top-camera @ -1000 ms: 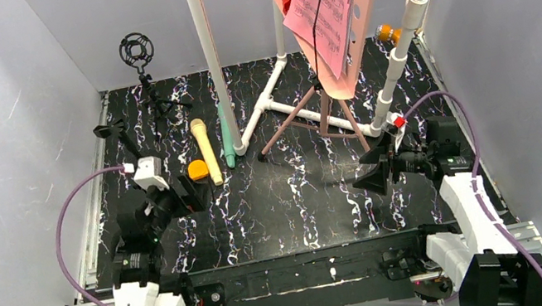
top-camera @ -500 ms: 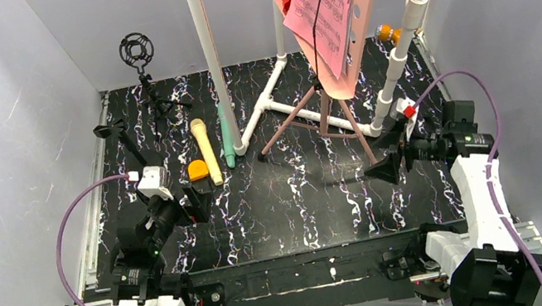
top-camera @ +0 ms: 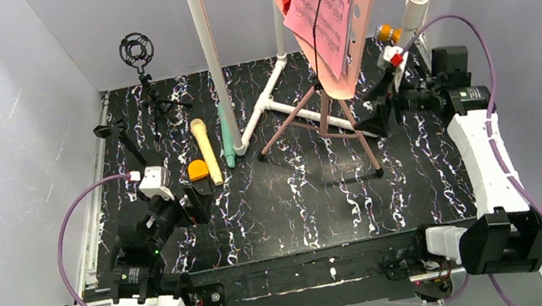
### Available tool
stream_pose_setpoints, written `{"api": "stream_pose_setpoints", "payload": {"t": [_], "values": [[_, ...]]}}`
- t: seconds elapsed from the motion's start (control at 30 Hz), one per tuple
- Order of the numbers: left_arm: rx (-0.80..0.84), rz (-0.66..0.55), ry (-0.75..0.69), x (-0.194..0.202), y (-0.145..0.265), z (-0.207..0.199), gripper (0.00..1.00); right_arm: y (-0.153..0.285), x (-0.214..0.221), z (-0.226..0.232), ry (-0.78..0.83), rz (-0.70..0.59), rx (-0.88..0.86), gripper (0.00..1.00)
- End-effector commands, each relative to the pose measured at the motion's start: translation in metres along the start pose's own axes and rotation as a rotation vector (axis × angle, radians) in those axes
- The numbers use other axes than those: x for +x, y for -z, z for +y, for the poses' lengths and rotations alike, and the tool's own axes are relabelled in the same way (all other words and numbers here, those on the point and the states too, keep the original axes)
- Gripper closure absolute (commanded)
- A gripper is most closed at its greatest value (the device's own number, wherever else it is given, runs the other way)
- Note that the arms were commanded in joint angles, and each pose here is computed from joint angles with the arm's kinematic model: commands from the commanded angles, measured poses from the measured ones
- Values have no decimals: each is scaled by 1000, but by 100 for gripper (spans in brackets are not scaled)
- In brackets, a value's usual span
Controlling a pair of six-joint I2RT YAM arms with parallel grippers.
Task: Pack up the instrument practice props
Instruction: Adjust the music stand at the center of the board.
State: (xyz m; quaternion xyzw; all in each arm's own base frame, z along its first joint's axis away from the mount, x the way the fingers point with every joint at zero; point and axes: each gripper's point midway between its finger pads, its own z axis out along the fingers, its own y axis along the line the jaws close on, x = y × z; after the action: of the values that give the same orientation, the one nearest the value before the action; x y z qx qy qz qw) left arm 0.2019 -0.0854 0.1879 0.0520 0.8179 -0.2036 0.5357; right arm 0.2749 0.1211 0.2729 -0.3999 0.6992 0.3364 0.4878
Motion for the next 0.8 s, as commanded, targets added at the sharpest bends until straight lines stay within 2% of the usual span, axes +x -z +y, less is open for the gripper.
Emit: {"api": "stream_pose_setpoints", "payload": {"t": [0.0,0.3,0.47,0.57,0.77], "values": [[15,22,-11,3,-1,-2,0,-12,-56,-16,111,-66,25,0],[-3,17,-17,1,-1,1,0,-39,-144,-23,319,-353,90,0],[1,9,-17,-1,-1,0,0,-46,-173,-43,280,-468,168,0],[6,5,-17,-2,0,-1,0,-49,-181,-46,255,-538,159,6],[4,-8,-20,-3,1,-1,0,-63,-183,-50,242,-549,169,19]]}}
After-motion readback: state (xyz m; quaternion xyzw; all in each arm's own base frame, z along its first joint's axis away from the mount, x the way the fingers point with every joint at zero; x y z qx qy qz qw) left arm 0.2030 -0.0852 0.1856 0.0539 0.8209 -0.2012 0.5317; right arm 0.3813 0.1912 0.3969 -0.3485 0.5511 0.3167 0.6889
